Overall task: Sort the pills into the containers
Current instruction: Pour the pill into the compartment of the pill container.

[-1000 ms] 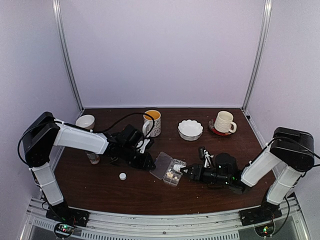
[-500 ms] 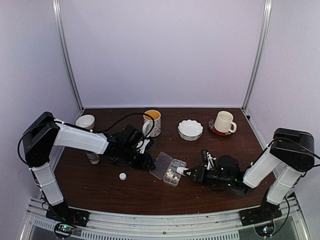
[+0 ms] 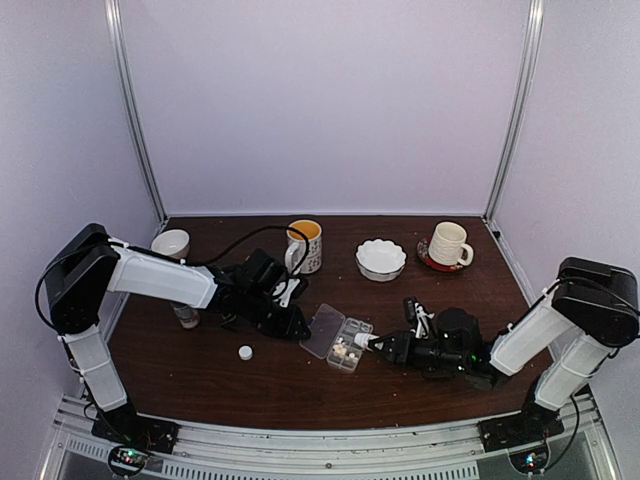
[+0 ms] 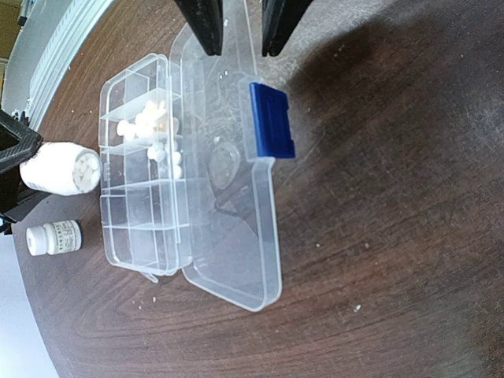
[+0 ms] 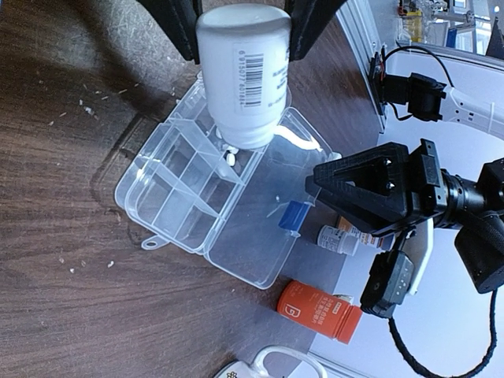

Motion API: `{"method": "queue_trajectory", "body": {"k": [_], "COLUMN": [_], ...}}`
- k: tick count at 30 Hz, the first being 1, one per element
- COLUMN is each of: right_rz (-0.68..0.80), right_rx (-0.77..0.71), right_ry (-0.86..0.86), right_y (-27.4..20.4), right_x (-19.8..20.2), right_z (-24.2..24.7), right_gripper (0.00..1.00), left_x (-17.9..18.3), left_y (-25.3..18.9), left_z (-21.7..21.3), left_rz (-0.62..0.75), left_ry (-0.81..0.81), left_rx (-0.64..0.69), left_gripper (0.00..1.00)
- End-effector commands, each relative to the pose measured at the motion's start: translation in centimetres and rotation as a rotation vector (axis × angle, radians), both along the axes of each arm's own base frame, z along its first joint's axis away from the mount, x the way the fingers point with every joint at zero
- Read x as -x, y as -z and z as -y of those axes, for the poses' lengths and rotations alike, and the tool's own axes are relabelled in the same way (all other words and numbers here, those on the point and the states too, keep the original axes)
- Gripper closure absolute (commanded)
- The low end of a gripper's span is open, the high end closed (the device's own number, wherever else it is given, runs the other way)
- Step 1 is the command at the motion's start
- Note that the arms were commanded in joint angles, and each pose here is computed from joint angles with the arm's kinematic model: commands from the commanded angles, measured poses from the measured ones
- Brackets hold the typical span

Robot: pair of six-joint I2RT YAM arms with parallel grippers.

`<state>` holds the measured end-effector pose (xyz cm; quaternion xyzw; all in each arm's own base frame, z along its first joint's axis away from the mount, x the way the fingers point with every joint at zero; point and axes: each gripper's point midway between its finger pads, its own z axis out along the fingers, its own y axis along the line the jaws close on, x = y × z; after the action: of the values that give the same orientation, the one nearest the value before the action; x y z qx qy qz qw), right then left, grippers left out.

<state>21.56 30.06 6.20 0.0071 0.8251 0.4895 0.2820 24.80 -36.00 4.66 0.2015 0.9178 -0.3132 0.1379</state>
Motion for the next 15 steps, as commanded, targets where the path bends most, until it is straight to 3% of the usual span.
{"method": "queue_trajectory", "body": {"k": [1, 4, 15], "right_rz": [0.0, 0.018, 0.031], "right_rx": [0.024, -0.019, 0.048], "right_ry": [0.013, 0.014, 0.011], "right_y": [0.06, -0.71, -0.72], "right_x": [-0.58, -0.45, -0.58], "right_z": [-0.21, -0.11, -0.08], "right_gripper": [1.0, 1.0, 1.0], "left_x": [-0.44, -0.41, -0.45], "left_y": [-1.3, -1.31, -1.34], "left_z": [0.9, 0.91, 1.05], "left_rz": [0.034, 0.032, 0.033], "left_ry": [0.016, 0.017, 0.017], "left_rx": [0.031, 0.032, 0.033], "left_gripper": [0.79, 0.79, 0.79]}}
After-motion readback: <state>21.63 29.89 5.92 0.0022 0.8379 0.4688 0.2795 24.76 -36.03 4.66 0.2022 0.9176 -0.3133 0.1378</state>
